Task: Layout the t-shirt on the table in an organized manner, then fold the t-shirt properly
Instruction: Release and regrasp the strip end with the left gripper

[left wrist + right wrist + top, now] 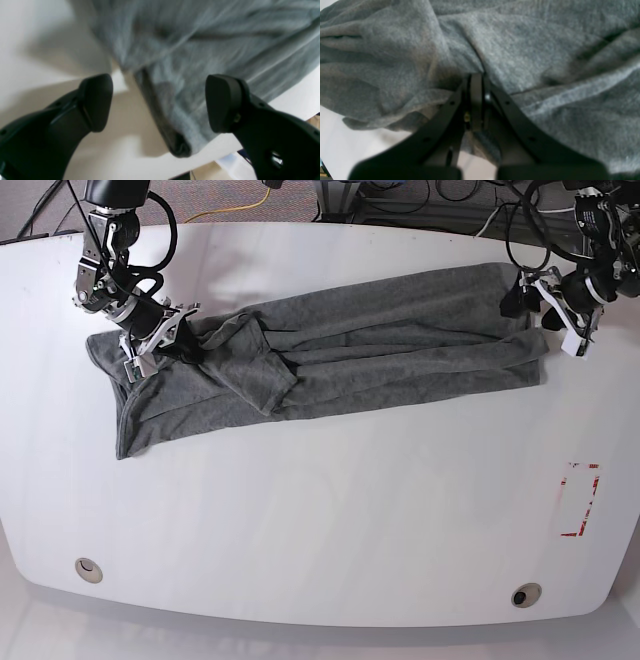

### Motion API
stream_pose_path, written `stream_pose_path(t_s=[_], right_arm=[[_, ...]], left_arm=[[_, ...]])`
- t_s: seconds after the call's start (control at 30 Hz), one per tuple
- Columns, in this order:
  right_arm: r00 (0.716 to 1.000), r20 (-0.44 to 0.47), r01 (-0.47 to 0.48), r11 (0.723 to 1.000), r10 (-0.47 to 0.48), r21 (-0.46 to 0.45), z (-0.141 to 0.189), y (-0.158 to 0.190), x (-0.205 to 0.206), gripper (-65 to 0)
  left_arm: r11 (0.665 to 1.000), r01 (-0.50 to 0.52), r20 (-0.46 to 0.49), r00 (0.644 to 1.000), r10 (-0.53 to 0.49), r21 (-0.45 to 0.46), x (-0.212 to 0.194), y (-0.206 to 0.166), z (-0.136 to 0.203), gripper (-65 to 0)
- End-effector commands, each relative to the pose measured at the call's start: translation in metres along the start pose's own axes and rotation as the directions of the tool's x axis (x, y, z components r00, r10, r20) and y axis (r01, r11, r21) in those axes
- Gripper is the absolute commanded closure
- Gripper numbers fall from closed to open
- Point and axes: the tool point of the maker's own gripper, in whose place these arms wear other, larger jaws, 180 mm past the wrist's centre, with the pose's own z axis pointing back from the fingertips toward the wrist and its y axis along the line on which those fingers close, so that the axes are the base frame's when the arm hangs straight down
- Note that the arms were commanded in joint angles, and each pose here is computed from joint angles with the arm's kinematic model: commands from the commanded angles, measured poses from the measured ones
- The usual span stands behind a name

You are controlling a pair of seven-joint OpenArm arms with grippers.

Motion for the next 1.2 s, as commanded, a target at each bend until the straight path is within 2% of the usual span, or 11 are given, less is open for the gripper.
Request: stream_pose_path(t_s=[0.0, 0.37, 0.5, 0.6, 0.9, 1.0, 1.17], right_arm=[[0.986, -0.163, -0.033, 0.998, 0.023, -0.058, 0.005, -0.013, -0.034, -0.3], [0.986, -0.162, -0.032, 0.998, 0.022, -0.058, 0.005, -0.012, -0.034, -0.3], [0.986, -0.162, -0.032, 0.998, 0.022, -0.058, 0.005, -0.012, -0.034, -0.3], [0.986, -0.162, -0.032, 0.998, 0.022, -0.058, 0.005, -0.012, -0.034, -0.3], [0.986, -0.165, -0.035, 0.998, 0.025, -0.06, 0.006, -0.014, -0.034, -0.3], [0.986, -0.167, -0.034, 0.998, 0.024, -0.06, 0.006, -0.014, -0.035, -0.3], [0.986, -0.167, -0.034, 0.998, 0.024, -0.06, 0.006, -0.014, -0.035, -0.3]], left_arm=[[1.0, -0.011, -0.007, 1.0, 0.011, 0.01, -0.002, 0.005, -0.001, -53.1], [0.999, -0.03, -0.044, 0.999, 0.03, -0.015, -0.018, -0.015, -0.021, -53.1], [0.998, 0.002, -0.046, 0.999, -0.006, -0.068, -0.01, -0.033, -0.035, -53.1], [0.995, -0.01, -0.037, 0.999, 0.007, -0.096, -0.01, -0.046, -0.042, -52.9], [0.995, -0.012, -0.023, 1.0, 0.009, -0.104, -0.004, -0.052, -0.049, -52.5], [0.995, -0.006, -0.029, 1.0, 0.003, -0.095, -0.004, -0.051, -0.049, -46.5], [0.996, 0.002, -0.025, 1.0, -0.004, -0.089, 0.0, -0.049, -0.049, -24.7]])
